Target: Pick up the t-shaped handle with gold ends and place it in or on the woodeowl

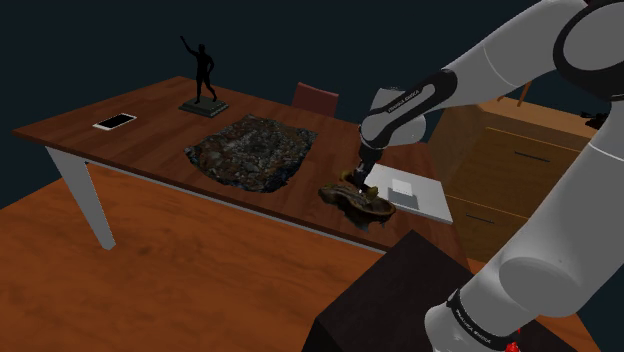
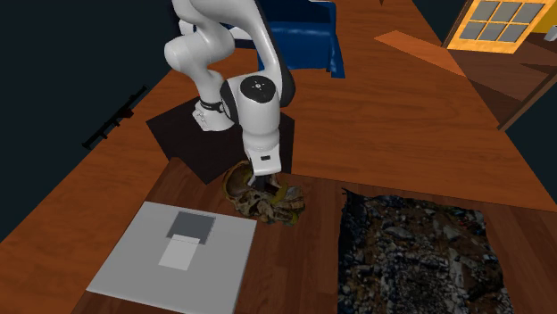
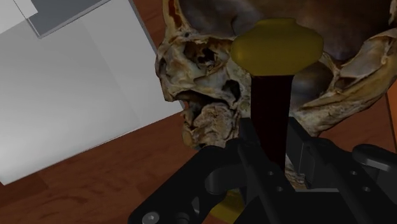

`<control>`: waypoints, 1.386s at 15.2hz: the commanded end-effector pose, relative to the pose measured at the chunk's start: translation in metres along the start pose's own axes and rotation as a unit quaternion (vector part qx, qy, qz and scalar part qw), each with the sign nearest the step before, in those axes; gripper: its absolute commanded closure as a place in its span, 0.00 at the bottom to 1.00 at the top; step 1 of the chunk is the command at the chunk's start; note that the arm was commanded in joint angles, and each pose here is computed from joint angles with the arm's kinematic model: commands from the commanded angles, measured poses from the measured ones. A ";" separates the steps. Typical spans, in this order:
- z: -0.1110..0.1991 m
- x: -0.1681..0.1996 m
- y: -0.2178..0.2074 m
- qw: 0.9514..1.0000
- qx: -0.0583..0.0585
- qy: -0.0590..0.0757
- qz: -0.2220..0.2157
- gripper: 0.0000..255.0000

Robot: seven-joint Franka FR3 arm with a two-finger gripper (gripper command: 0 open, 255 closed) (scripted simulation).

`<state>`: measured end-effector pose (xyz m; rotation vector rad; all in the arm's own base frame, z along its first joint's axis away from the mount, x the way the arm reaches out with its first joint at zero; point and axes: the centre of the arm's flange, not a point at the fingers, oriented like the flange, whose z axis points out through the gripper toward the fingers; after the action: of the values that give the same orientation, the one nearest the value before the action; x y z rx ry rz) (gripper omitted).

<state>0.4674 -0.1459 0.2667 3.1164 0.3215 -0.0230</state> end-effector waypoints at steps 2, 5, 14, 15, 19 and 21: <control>0.000 0.000 0.000 1.000 0.000 0.000 0.000 1.00; 0.000 0.000 0.000 1.000 0.000 0.000 0.000 0.00; -0.050 0.000 0.000 1.000 0.000 0.000 0.000 0.00; -0.050 0.000 0.000 1.000 0.000 0.000 0.000 0.00; -0.050 0.000 0.000 1.000 0.000 0.000 0.000 0.00; -0.050 0.000 0.000 1.000 0.000 0.000 0.000 0.00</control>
<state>0.4682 -0.1454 0.3164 3.1163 0.3214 -0.0224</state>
